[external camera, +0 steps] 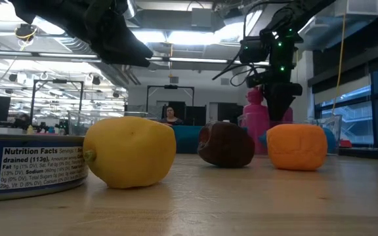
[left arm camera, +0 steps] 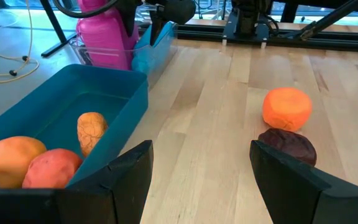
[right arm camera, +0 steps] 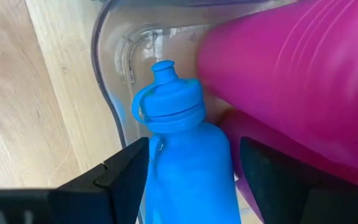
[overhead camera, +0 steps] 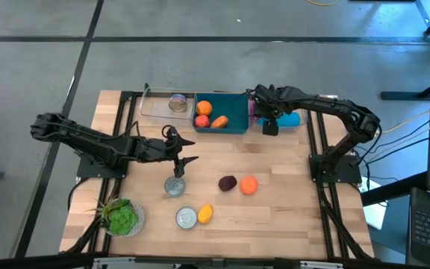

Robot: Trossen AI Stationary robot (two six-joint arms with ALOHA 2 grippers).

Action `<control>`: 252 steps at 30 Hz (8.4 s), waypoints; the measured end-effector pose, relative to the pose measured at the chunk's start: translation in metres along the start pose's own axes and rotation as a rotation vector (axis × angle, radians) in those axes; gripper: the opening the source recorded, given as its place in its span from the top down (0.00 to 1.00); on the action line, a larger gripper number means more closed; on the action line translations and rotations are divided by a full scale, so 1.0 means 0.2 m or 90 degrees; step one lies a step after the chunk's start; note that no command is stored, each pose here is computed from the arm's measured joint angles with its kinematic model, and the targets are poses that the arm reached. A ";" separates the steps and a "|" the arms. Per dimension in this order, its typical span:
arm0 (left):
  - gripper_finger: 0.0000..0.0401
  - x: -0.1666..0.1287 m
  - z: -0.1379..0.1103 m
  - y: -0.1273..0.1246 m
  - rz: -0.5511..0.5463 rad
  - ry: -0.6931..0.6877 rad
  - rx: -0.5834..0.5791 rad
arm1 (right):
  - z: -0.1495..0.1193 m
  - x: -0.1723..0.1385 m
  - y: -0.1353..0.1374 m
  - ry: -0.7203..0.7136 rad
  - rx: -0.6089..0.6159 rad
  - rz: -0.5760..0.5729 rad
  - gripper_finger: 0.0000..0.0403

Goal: Pick & Place Food Item
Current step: Adjust the violet water bottle

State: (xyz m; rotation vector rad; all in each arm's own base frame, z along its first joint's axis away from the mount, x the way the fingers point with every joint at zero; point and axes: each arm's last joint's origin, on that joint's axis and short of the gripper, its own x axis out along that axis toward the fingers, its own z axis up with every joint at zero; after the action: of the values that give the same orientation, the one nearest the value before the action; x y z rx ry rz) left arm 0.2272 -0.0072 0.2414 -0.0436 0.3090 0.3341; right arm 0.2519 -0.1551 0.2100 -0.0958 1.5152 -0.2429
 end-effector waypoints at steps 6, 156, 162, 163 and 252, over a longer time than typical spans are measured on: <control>0.35 0.00 0.00 0.00 0.000 0.000 0.000 | 0.00 0.00 0.00 -0.003 0.000 -0.002 0.38; 0.35 0.02 0.01 0.04 0.007 -0.001 0.022 | -0.36 -0.20 -0.18 -0.452 0.528 -0.172 0.38; 0.35 0.02 0.01 0.04 0.007 -0.001 0.023 | -0.36 -0.20 -0.18 -0.459 0.519 -0.151 0.44; 0.35 0.02 0.01 0.04 0.007 -0.001 0.023 | -0.36 -0.20 -0.18 -0.459 0.519 -0.150 0.45; 0.35 0.02 0.01 0.04 0.007 -0.001 0.012 | -0.40 -0.28 -0.16 -0.439 0.503 -0.186 0.86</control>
State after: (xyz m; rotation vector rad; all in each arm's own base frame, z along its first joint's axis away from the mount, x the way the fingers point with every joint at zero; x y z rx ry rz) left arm 0.2278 0.0025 0.2418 -0.0233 0.3102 0.3420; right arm 0.1666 -0.1676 0.2668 0.2153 0.6405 -0.9250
